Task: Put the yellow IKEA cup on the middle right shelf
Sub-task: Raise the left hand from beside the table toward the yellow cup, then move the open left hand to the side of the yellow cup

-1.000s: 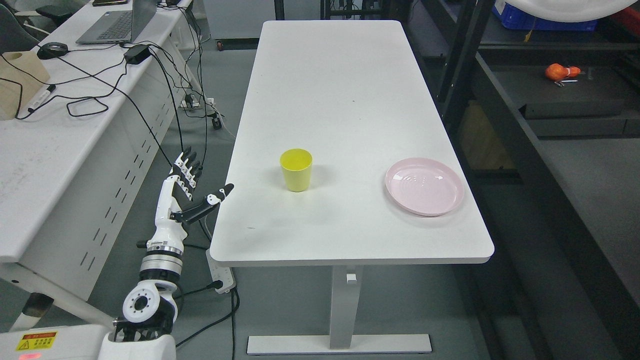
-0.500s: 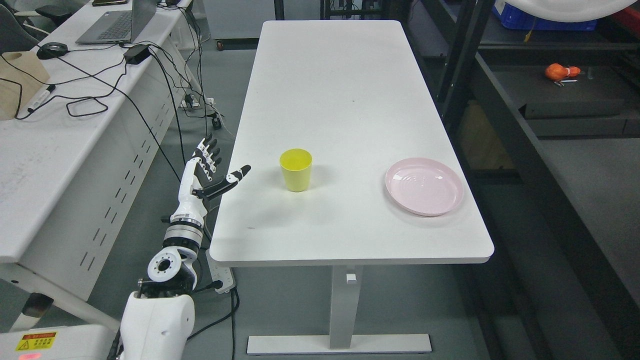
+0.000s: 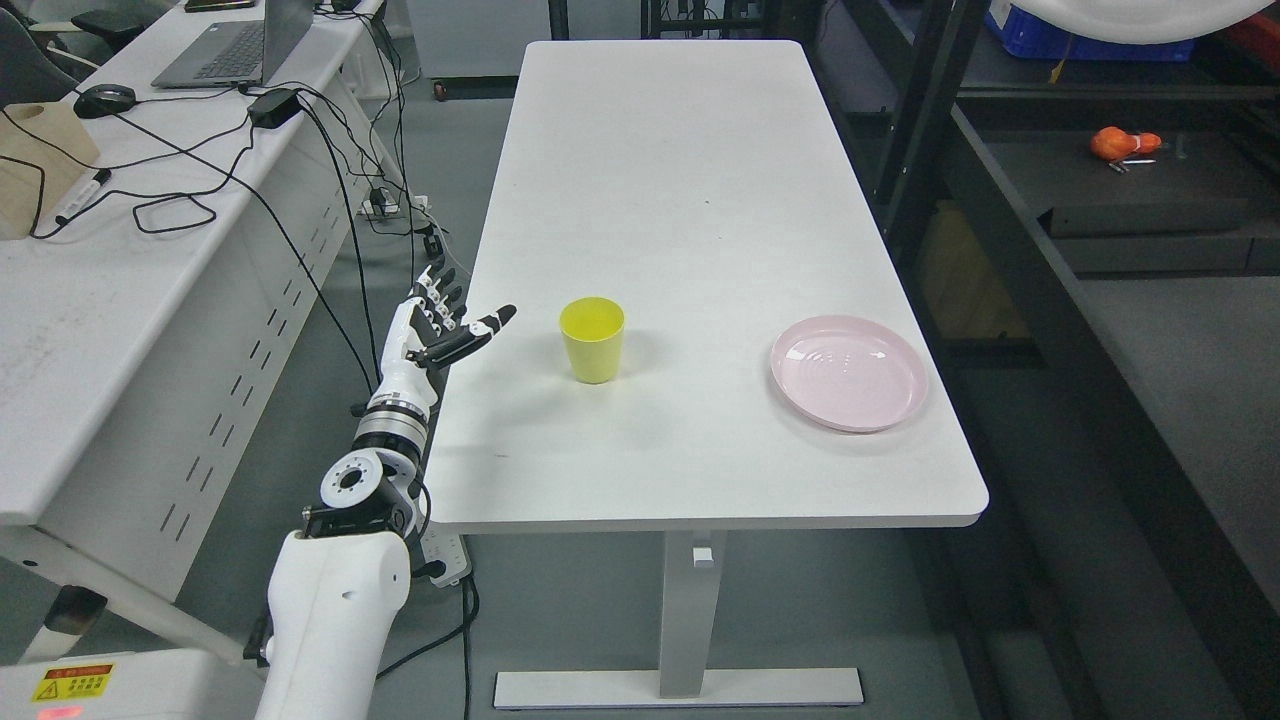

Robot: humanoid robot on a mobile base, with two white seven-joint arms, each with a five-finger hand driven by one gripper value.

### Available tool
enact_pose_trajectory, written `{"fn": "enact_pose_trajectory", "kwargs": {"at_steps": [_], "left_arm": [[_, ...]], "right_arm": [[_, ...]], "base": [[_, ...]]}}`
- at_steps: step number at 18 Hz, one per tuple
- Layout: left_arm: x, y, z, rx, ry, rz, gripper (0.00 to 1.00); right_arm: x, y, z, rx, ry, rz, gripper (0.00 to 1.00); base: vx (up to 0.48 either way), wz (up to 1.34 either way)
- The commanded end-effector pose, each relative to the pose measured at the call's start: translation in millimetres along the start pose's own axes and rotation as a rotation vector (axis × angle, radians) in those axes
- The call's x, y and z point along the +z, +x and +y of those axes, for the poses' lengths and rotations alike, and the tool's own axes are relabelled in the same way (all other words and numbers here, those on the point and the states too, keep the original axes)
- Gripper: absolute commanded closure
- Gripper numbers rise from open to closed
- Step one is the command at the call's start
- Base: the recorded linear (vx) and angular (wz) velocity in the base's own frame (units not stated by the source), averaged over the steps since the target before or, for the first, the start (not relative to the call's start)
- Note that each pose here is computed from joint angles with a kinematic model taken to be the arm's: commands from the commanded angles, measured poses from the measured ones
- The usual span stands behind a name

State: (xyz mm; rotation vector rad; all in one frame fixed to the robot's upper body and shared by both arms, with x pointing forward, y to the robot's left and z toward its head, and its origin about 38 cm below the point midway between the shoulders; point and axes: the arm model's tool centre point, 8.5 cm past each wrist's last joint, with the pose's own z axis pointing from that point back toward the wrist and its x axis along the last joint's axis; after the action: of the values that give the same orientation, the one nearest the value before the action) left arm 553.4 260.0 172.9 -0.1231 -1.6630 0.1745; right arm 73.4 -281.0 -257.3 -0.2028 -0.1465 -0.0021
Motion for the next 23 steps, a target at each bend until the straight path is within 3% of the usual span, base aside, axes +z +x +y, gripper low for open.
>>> {"fn": "enact_pose_trajectory", "kwargs": {"at_steps": [1, 23], "left_arm": [[-9, -41, -14, -0.055, -0.070, 0.163, 0.01], [-33, -35, -36, -0.128, -0.133, 0.248, 0.01]], "right_arm": [[-1, -9.1, -10, -0.003, -0.013, 0.015, 0.01], [-1, -9.1, -10, -0.003, -0.013, 0.015, 0.01]], "base": [[0.000, 0.00], [0.000, 0.00]]}}
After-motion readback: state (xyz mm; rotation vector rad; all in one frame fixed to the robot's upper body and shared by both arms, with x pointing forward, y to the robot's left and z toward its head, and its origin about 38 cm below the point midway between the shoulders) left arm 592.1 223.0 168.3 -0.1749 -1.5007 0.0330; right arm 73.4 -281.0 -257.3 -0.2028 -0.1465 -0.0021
